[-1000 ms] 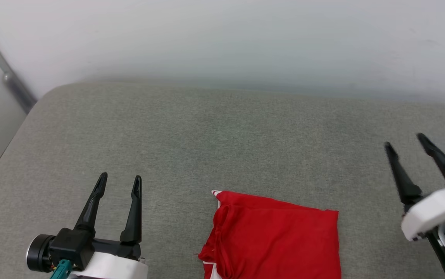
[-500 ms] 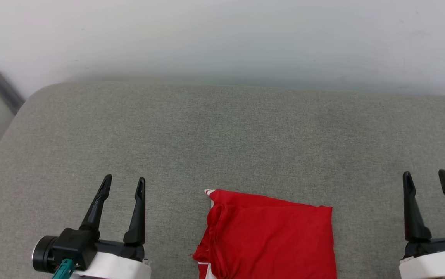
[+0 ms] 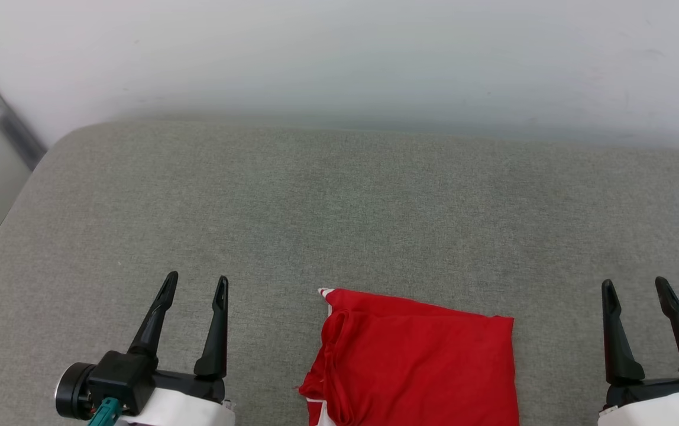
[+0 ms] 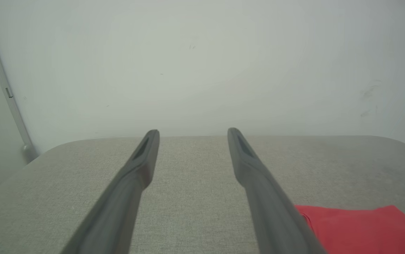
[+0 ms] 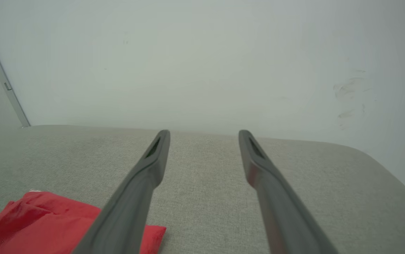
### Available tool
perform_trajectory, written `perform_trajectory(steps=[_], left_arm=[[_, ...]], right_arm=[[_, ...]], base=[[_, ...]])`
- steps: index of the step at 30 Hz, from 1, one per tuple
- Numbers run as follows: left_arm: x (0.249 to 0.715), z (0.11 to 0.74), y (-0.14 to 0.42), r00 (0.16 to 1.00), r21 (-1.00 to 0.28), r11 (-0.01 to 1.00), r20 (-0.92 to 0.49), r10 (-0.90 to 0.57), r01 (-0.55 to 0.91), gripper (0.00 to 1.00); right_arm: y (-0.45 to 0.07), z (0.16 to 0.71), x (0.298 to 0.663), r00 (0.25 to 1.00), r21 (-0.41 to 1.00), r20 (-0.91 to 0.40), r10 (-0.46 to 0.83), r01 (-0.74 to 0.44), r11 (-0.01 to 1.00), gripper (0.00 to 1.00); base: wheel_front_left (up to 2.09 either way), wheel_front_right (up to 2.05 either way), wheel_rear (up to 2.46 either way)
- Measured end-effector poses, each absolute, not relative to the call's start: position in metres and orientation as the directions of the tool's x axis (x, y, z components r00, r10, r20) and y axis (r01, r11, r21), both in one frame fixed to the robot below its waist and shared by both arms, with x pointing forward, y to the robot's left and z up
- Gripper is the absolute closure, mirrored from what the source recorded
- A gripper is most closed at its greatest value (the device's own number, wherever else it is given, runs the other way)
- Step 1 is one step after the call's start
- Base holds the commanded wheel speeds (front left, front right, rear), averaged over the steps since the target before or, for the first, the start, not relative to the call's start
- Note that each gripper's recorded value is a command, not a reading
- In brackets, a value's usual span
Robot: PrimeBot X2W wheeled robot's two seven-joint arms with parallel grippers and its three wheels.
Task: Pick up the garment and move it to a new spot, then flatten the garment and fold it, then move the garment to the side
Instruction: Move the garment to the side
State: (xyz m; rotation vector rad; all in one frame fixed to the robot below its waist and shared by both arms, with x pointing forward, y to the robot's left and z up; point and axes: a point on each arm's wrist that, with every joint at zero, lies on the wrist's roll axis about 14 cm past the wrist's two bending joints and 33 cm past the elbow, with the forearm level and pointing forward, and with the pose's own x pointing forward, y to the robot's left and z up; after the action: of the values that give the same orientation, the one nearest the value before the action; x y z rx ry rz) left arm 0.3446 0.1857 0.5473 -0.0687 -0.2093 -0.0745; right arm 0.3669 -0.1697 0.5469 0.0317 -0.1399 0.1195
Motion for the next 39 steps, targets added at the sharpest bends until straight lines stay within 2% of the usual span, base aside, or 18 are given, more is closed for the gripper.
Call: perform_trajectory(steps=[17,21,25,30,35,39], left_arm=[[0.346,0.543,0.184,0.978,-0.058,0.995,0.197,-0.073,0.085,0.00],[0.346,0.544,0.185,0.978,-0.057,0.995,0.198,-0.070,0.083,0.00],[0.345,0.543,0.185,0.978,-0.056,0.995,0.196,-0.068,0.081,0.00],[0.346,0.540,0.187,0.981,-0.063,0.996,0.185,-0.058,0.071,0.00],[0.349,0.536,0.190,0.984,-0.067,0.996,0.171,-0.045,0.057,0.00],[0.351,0.531,0.192,0.987,-0.080,0.996,0.156,-0.031,0.044,0.00]], right_arm=[[-0.165,0.535,0.370,0.988,0.046,0.091,0.126,-0.131,0.990,0.00],[-0.157,0.521,0.372,0.986,0.036,0.001,0.164,-0.164,0.986,0.00],[-0.145,0.505,0.372,0.962,0.043,-0.146,0.231,-0.227,0.973,0.00],[-0.125,0.480,0.370,0.865,0.081,-0.378,0.329,-0.323,0.943,0.00],[-0.115,0.445,0.359,0.690,0.167,-0.629,0.358,-0.329,0.929,0.00],[-0.106,0.435,0.360,0.583,0.179,-0.728,0.361,-0.347,0.921,0.00]], base=[[0.00,0.00,0.00],[0.00,0.00,0.00],[0.00,0.00,0.00],[0.00,0.00,0.00],[0.00,0.00,0.00],[0.00,0.00,0.00]])
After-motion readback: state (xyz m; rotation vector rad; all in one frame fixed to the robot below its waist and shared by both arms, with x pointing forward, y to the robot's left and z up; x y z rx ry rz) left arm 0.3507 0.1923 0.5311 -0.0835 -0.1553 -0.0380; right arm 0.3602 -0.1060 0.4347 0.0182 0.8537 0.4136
